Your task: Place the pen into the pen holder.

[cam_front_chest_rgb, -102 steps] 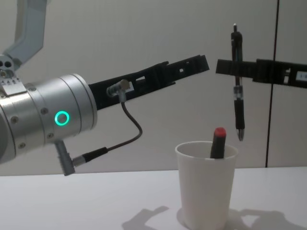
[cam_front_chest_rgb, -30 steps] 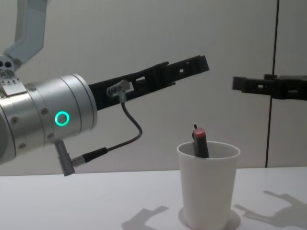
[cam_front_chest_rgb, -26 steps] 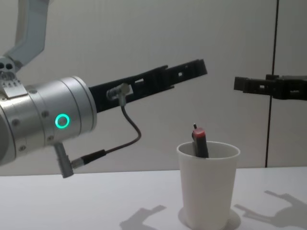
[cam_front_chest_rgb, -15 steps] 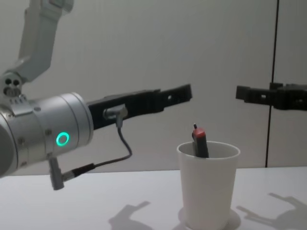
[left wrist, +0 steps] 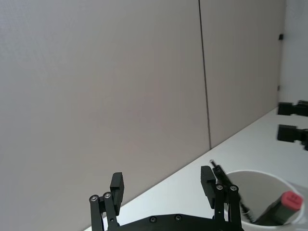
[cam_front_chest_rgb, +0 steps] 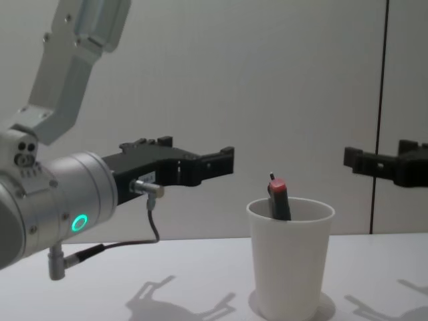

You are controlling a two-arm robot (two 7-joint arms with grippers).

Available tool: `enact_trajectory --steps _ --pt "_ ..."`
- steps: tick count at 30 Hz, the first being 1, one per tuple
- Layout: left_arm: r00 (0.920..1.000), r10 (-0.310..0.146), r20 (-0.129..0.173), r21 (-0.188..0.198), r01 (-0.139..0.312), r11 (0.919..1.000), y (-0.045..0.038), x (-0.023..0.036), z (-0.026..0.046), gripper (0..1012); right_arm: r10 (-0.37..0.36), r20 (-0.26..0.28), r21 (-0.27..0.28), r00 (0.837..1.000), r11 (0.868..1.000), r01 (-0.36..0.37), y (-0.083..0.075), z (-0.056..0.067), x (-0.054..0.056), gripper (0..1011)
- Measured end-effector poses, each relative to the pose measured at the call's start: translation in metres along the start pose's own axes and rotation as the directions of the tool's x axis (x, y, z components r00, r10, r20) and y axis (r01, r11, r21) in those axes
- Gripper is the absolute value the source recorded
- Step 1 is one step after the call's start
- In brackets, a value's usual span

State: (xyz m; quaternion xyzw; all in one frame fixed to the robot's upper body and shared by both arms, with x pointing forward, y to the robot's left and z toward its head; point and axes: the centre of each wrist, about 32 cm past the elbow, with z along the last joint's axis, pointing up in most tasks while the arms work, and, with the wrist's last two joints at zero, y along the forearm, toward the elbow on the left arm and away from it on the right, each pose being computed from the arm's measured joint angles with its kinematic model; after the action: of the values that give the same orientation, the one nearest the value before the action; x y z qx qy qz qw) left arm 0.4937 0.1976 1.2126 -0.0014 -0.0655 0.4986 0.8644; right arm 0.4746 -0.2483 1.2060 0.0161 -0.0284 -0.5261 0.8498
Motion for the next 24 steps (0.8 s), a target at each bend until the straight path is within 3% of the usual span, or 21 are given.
enact_trajectory --steps 6,10,15,24 --pt "0.9951 0.050 0.086 -0.002 -0.050 0.9988 0.0014 -0.0007 -0.0049 1001 -0.058 0.009 0.000 0.998 0.998 0.058 -0.011 -0.008 -0.012 1002" --pt "0.9903 0.069 0.121 -0.007 -0.068 0.9976 0.0021 -0.0009 -0.0069 1000 -0.089 0.014 0.001 0.996 0.996 0.089 -0.018 -0.011 -0.018 1001" --pt "0.9875 0.077 0.137 -0.010 -0.077 0.9970 0.0024 -0.0011 -0.0078 1001 -0.115 0.018 0.000 0.993 0.993 0.115 -0.023 -0.014 -0.023 1001" --pt "0.9872 0.079 0.139 -0.010 -0.078 0.9969 0.0024 -0.0011 -0.0080 1001 -0.121 0.019 0.000 0.992 0.993 0.121 -0.024 -0.015 -0.024 1002"
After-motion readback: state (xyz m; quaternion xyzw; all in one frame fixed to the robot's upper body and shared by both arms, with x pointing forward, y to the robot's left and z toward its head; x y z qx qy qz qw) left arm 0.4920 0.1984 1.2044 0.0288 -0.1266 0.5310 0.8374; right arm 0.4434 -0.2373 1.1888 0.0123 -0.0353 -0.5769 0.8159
